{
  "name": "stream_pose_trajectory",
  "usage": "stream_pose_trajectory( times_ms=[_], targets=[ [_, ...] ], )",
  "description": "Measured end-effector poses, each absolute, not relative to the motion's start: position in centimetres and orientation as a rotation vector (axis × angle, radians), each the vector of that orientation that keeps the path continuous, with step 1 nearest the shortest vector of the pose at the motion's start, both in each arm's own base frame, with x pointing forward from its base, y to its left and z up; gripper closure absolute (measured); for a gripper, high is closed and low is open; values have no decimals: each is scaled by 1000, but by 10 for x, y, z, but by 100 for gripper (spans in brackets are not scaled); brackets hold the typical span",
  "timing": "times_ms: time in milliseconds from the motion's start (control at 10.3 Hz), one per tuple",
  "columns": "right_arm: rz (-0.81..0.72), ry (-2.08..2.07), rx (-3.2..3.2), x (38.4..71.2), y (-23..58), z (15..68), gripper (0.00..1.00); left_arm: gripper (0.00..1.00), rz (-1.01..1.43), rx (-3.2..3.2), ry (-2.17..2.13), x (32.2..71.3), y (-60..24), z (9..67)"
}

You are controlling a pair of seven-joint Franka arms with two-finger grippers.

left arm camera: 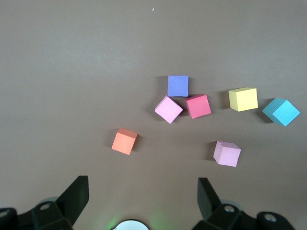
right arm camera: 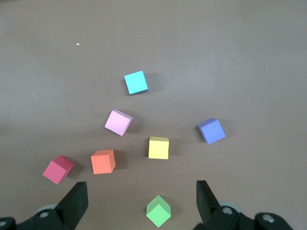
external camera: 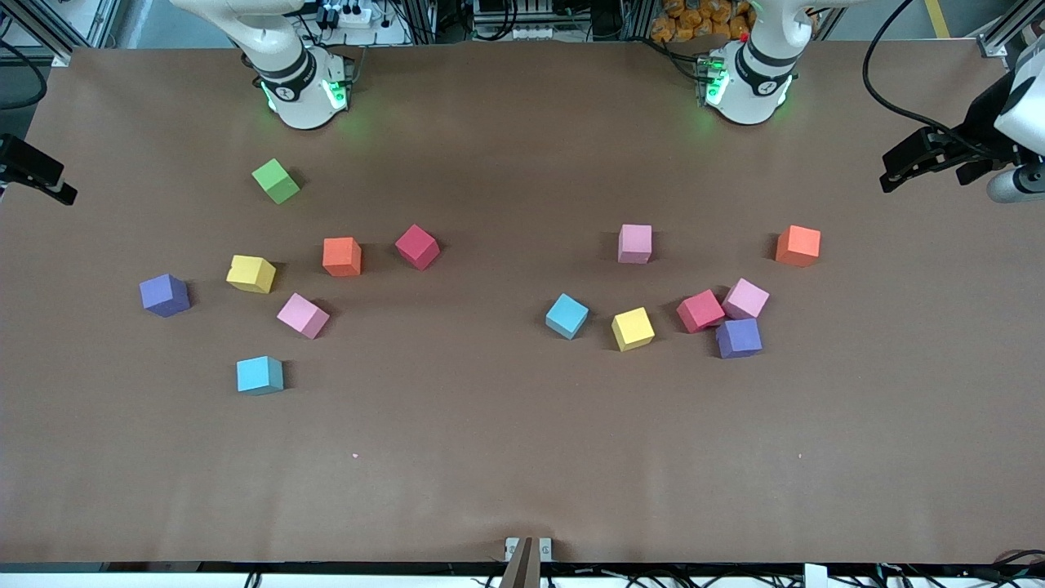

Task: Form number 2 with 11 blocks
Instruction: 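Reach the left gripper to the cyan block while the right gripper reaches pink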

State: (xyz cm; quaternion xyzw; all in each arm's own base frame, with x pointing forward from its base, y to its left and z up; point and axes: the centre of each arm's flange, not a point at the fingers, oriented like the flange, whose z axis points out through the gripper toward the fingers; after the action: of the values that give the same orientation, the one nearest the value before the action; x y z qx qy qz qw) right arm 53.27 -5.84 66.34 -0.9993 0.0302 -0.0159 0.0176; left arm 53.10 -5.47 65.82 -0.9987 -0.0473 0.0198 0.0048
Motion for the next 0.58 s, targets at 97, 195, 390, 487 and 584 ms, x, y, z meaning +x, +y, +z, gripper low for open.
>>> stream_pose_trajectory(
  times_ms=[97,195,390,487,584],
  targets=[
    [-47,93,-3105,533,-58,663,0,0,64,-3128,-148,531,-55,658],
    [-37,92,-3104,533,-58,662,0,0,67,-3127,-146,531,-55,657],
    [-16,90,-3104,533,-58,659,0,0,73,-3127,-148,533,-55,655],
    [-10,90,-3104,534,-57,657,0,0,82,-3126,-147,534,-55,652],
    [2,89,-3104,536,-57,654,0,0,101,-3125,-145,537,-56,646]
  ],
)
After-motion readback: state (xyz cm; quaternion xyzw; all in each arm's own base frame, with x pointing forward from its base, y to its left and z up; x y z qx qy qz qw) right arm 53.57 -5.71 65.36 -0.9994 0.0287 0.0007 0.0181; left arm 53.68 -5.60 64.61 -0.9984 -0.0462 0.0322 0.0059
